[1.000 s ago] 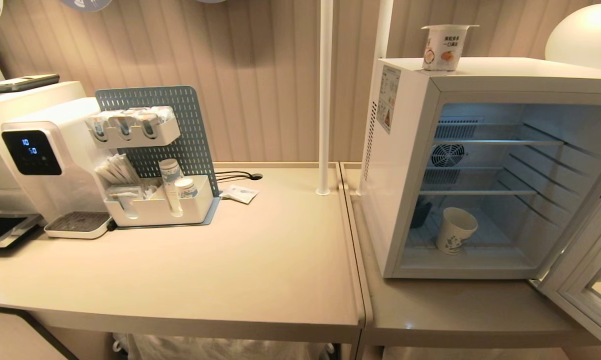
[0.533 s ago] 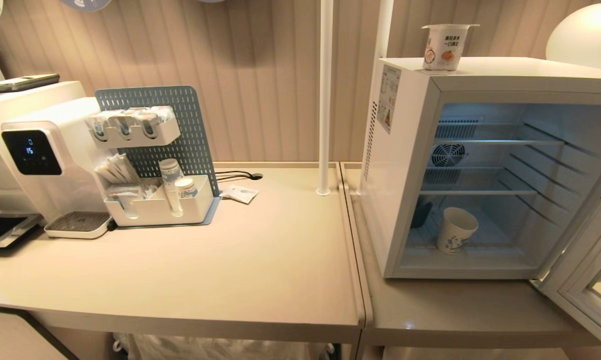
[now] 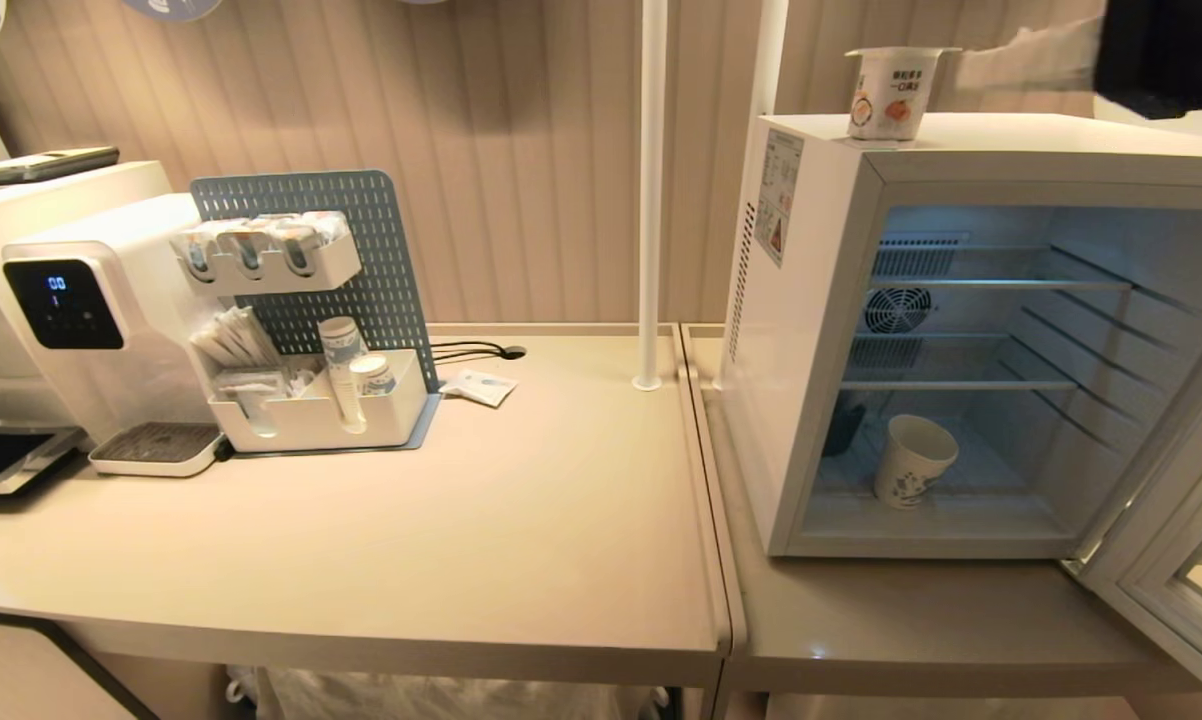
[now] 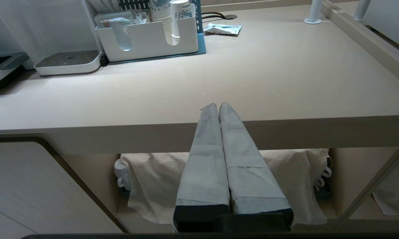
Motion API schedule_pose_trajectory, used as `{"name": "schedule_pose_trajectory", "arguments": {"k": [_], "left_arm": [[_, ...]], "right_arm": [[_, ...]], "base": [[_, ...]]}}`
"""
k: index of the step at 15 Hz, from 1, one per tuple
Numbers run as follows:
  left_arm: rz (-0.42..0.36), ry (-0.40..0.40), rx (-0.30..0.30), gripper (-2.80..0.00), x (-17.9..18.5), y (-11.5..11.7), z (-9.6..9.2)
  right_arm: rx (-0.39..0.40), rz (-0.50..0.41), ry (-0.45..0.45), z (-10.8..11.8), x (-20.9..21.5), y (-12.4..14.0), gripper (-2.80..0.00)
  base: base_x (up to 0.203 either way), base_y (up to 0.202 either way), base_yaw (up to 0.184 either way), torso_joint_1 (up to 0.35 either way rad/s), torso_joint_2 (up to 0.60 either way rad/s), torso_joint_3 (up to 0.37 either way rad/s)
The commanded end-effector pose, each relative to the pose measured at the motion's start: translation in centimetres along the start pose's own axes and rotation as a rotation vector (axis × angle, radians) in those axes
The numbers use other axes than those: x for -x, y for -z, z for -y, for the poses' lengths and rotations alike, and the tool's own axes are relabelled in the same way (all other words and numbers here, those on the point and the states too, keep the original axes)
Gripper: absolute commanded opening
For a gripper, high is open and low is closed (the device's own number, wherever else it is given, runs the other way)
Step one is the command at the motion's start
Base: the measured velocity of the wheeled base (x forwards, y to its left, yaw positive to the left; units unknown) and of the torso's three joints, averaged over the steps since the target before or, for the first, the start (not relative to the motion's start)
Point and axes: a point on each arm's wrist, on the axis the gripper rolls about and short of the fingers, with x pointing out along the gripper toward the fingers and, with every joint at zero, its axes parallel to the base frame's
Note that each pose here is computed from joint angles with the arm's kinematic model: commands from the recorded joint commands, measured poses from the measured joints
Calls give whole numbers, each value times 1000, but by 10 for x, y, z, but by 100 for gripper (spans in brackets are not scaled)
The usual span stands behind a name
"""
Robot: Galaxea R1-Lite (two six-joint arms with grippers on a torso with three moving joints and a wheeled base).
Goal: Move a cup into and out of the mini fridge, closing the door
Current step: Put the yoghurt in the freezer
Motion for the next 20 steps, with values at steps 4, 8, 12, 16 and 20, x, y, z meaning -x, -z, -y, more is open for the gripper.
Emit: {"name": "schedule_pose_trajectory", "arguments": {"k": [4, 8, 12, 16, 20], "left_arm": [[0, 0, -1, -280, 0, 0, 0], [0, 0, 0, -280, 0, 0, 0], [0, 0, 0, -280, 0, 0, 0], [0, 0, 0, -280, 0, 0, 0], [0, 0, 0, -280, 0, 0, 0]], "right_arm": [[45, -20, 28, 10, -28, 9, -280], [43, 20, 82, 28, -35, 13, -280], [57, 49, 92, 31, -35, 11, -280], [53, 55, 178, 35, -34, 12, -280], [50, 31, 190, 34, -32, 18, -280]], "base": [[0, 0, 0, 0, 0, 0], [0, 0, 0, 0, 0, 0], [0, 0, 0, 0, 0, 0], [0, 0, 0, 0, 0, 0], [0, 0, 0, 0, 0, 0]]}}
